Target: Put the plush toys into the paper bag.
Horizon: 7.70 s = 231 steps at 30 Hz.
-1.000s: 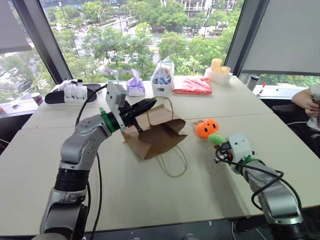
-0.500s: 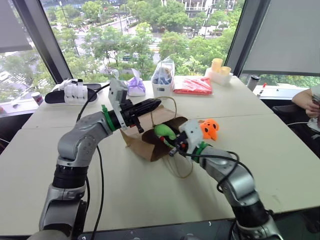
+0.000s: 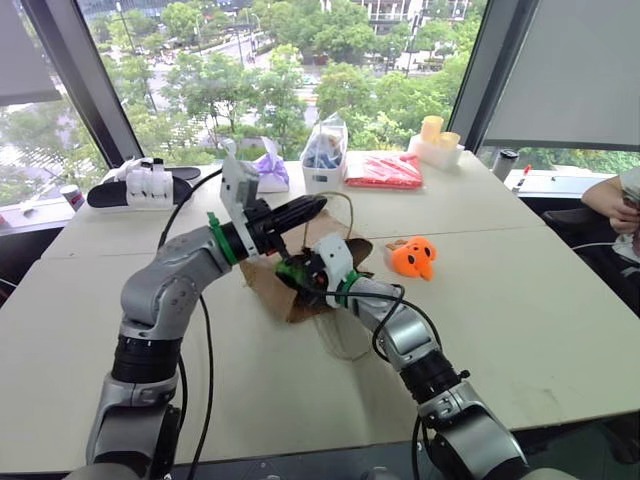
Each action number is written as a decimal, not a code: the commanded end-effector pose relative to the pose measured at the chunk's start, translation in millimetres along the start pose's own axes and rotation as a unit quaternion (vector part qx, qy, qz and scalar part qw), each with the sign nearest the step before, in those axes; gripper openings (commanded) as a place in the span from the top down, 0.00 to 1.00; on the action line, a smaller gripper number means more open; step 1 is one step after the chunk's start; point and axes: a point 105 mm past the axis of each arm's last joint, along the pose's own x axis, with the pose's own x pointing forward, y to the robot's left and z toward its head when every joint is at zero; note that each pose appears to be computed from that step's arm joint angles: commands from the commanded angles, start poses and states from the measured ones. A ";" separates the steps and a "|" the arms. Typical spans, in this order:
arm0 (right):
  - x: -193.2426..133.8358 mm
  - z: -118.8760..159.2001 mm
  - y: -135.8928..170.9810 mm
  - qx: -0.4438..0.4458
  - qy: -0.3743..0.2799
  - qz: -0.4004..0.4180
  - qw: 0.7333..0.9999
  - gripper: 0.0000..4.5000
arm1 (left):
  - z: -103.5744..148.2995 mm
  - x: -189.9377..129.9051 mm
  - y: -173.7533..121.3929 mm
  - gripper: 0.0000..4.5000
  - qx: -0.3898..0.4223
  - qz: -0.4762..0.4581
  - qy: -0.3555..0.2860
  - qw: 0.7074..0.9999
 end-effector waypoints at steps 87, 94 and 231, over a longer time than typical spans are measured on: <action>-52.6 24.1 -33.0 0.043 -0.066 -0.036 0.996 0.02 | 10.2 -6.7 -10.2 1.00 -0.013 0.014 -0.035 0.999; -128.4 15.7 -26.4 0.059 -0.003 -0.029 0.998 0.02 | 10.5 -6.4 -8.3 1.00 -0.014 0.012 -0.038 0.999; -89.0 36.4 -62.3 0.156 -0.001 -0.063 0.986 1.00 | -85.9 4.7 7.8 0.99 -0.074 0.148 0.064 0.984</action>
